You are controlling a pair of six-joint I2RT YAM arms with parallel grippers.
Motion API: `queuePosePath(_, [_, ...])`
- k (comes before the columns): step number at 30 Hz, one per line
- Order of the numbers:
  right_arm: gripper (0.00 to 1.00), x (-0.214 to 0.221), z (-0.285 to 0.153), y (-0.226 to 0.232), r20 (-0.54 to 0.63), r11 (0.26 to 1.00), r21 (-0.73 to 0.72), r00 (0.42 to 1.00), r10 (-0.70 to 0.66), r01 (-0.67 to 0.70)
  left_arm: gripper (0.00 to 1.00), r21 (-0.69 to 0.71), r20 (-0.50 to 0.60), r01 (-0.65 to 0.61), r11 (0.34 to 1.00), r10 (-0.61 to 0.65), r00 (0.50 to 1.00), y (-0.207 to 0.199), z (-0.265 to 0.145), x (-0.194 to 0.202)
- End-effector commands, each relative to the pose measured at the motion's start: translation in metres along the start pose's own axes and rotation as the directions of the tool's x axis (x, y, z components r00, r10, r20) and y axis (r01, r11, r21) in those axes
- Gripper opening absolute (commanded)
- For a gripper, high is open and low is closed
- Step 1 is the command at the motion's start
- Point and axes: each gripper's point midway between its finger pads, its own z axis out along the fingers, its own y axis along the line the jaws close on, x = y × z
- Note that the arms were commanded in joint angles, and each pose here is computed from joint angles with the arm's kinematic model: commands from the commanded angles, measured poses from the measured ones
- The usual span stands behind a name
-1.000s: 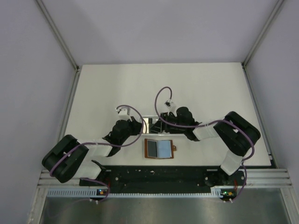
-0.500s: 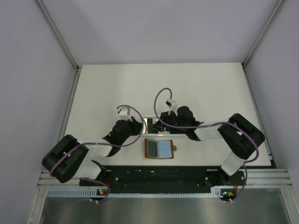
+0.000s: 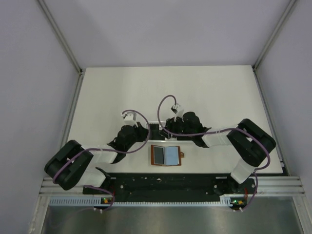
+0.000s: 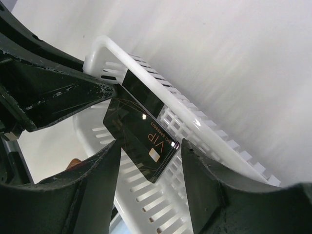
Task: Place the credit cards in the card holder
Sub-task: Pick up the credit card from the storage box.
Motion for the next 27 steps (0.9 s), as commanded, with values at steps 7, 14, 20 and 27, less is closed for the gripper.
queuePosePath(7, [0.53, -0.007, 0.016, 0.010, -0.005, 0.997, -0.027, 0.998, -0.070, 0.070, 0.00, 0.153, 0.058, 0.043, 0.987, -0.052, 0.997, -0.038, 0.002, -0.022])
queuePosePath(14, [0.44, 0.007, 0.019, 0.023, -0.064, 0.992, -0.118, 0.997, -0.042, 0.035, 0.00, 0.142, 0.062, 0.041, 0.989, -0.050, 0.997, -0.035, 0.002, -0.022])
queuePosePath(20, [0.38, 0.015, 0.014, 0.029, -0.092, 0.989, -0.147, 0.995, -0.038, 0.024, 0.00, 0.130, 0.067, 0.041, 0.991, -0.050, 0.997, -0.033, 0.003, -0.023])
queuePosePath(27, [0.34, 0.019, 0.010, 0.041, -0.121, 0.981, -0.195, 0.992, -0.032, 0.007, 0.00, 0.119, 0.070, 0.042, 0.992, -0.050, 0.996, -0.031, 0.003, -0.023])
